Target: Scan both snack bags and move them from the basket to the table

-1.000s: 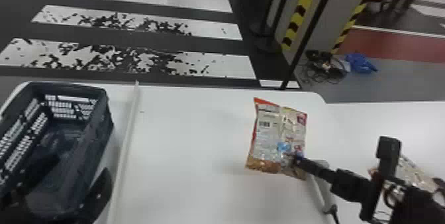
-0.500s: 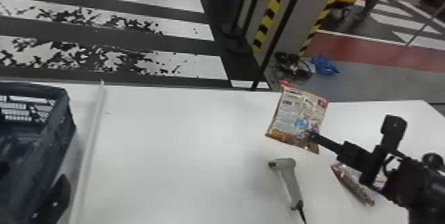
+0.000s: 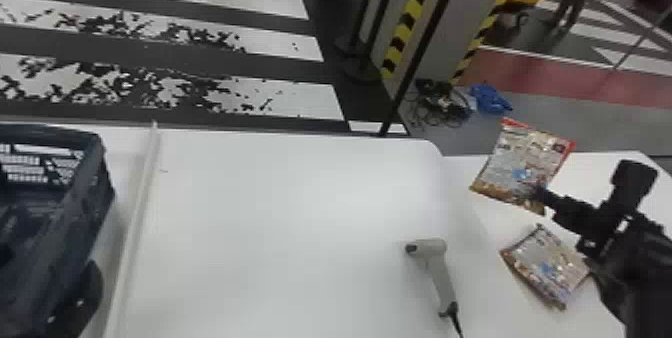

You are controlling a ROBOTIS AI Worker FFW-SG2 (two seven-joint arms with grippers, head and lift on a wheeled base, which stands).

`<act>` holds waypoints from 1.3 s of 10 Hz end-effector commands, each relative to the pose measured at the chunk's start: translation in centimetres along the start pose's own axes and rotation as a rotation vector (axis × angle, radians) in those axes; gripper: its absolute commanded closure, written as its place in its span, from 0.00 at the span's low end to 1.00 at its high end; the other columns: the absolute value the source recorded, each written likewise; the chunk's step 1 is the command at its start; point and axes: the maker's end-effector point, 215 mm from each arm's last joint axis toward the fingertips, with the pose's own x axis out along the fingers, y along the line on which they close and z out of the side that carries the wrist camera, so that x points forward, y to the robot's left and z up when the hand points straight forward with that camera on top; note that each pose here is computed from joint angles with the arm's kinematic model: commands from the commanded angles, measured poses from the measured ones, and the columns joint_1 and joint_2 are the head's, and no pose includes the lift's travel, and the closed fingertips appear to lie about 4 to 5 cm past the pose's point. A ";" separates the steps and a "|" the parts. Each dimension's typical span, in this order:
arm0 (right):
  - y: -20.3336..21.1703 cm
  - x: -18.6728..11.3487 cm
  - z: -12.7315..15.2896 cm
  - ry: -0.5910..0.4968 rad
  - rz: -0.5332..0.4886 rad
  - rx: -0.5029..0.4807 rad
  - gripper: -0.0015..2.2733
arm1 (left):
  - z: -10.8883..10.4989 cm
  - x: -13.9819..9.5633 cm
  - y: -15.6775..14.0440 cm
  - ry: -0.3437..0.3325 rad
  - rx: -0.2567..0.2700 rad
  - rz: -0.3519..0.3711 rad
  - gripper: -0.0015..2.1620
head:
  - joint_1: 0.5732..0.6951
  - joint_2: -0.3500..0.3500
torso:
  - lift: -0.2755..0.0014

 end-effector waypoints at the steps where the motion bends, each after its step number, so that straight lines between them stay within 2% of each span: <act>1: -2.0 1.5 0.7 -0.022 -0.058 -0.027 0.99 | -0.1 0.2 0.3 0.000 0.001 0.001 0.02 | 1.00 0.00 | 0.64; 3: -4.5 2.7 0.1 -0.030 -0.154 -0.064 0.99 | -0.1 0.3 0.6 0.000 0.002 0.004 0.02 | 1.00 0.00 | 0.64; 5: -6.6 3.8 -1.6 -0.014 -0.256 -0.168 0.99 | 0.4 0.3 0.8 -0.012 0.004 0.003 0.02 | 1.00 0.00 | 0.64; 7: -6.8 4.1 -3.5 0.024 -0.265 -0.208 0.99 | 0.4 0.5 0.9 -0.014 0.002 -0.001 0.02 | 1.00 0.00 | 0.64; 9: -7.3 4.0 -6.1 0.079 -0.270 -0.186 0.99 | 0.5 0.5 0.8 -0.015 0.003 -0.005 0.02 | 1.00 0.00 | 0.64; 10: -7.9 3.8 -7.4 0.116 -0.298 -0.159 0.79 | 0.6 0.6 0.7 -0.017 0.003 -0.009 0.02 | 1.00 0.00 | 0.64; 11: -8.2 3.6 -7.9 0.126 -0.313 -0.157 0.17 | 0.9 0.6 0.6 -0.021 0.005 -0.010 0.02 | 1.00 0.00 | 0.64; 12: -8.3 3.4 -8.1 0.136 -0.315 -0.159 0.00 | 1.0 0.6 0.6 -0.023 0.007 -0.012 0.02 | 1.00 0.00 | 0.64; 13: -8.5 3.3 -7.6 0.126 -0.318 -0.159 0.00 | 1.0 0.6 0.5 -0.023 0.006 -0.013 0.02 | 1.00 0.00 | 0.64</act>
